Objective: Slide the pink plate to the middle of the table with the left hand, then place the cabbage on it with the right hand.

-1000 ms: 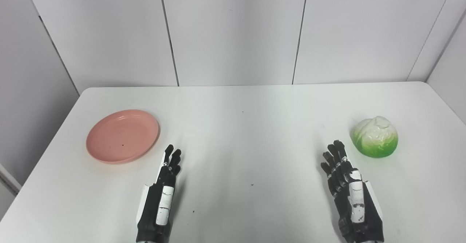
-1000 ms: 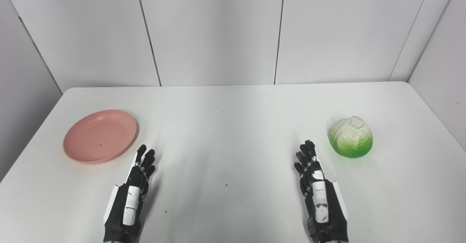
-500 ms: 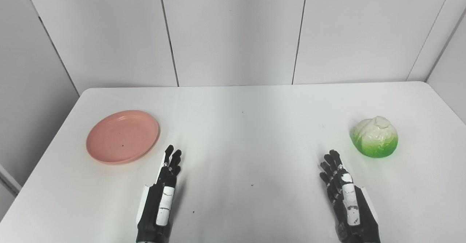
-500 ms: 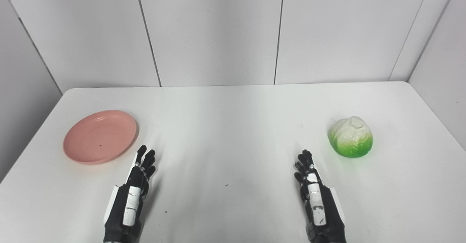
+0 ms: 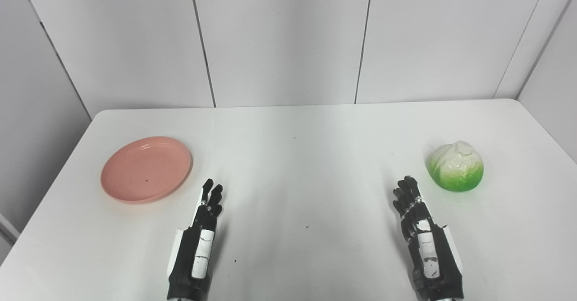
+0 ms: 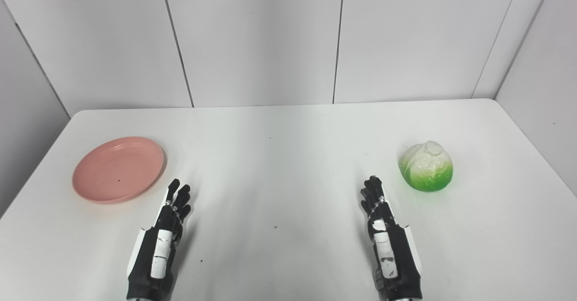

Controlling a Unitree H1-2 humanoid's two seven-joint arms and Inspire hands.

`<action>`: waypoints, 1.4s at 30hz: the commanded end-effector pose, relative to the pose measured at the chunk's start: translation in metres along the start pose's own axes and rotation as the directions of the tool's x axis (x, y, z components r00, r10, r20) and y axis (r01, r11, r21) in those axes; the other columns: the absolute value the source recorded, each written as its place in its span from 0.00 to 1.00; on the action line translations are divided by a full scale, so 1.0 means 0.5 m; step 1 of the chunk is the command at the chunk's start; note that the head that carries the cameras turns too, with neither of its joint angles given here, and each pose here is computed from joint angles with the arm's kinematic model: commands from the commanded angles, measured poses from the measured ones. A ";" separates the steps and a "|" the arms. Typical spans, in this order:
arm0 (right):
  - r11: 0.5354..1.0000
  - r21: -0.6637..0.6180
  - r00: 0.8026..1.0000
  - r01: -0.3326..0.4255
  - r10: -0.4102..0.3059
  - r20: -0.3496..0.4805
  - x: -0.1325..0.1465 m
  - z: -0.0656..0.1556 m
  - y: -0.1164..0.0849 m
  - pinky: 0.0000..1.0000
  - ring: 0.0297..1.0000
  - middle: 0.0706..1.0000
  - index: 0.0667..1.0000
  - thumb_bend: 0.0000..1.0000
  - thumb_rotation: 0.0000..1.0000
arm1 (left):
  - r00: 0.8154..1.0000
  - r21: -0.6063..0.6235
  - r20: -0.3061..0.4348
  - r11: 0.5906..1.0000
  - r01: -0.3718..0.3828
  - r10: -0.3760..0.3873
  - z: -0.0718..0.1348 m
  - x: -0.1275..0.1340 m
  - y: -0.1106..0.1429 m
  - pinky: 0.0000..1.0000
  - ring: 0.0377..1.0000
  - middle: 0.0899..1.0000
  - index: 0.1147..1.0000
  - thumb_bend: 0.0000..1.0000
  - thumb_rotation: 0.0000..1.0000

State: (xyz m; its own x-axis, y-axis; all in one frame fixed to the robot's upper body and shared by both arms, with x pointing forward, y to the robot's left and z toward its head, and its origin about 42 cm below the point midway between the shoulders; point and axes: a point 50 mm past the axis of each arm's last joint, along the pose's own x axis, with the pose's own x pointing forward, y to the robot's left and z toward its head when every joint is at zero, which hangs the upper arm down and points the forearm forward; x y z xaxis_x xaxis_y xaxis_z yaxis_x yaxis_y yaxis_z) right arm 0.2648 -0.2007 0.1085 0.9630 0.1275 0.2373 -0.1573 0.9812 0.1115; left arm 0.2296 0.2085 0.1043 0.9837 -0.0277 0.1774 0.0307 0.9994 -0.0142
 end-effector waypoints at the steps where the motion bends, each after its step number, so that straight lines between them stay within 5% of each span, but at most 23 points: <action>1: 1.000 -0.019 0.994 0.007 -0.009 -0.106 -0.027 -0.052 -0.031 1.00 0.96 0.96 0.97 0.88 0.96 | 0.997 0.023 -0.078 0.999 -0.023 0.025 -0.025 -0.086 0.016 1.00 1.00 0.97 1.00 0.81 0.97; 25: 0.999 0.004 0.991 -0.032 0.032 -0.132 -0.051 -0.077 -0.096 1.00 0.96 0.96 0.97 0.85 0.98 | 0.997 0.068 -0.067 0.997 -0.025 0.029 -0.055 -0.084 -0.052 1.00 0.99 0.97 1.00 0.85 1.00; 42: 0.999 0.005 0.988 -0.037 0.037 -0.151 -0.060 -0.098 -0.095 0.99 0.96 0.94 0.96 0.86 0.96 | 0.999 0.021 -0.013 0.998 -0.051 0.051 -0.047 -0.090 -0.046 1.00 0.99 0.98 1.00 0.79 1.00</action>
State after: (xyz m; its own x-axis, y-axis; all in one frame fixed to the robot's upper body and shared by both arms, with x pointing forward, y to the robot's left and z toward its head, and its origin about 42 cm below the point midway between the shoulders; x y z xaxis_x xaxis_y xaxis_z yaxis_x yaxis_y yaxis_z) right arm 0.2615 -0.2147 0.0895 0.9320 0.2165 0.2907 -0.2583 0.9594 0.1137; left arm 0.2282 0.1791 0.0924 0.9729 -0.0166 0.2305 0.0138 0.9998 0.0136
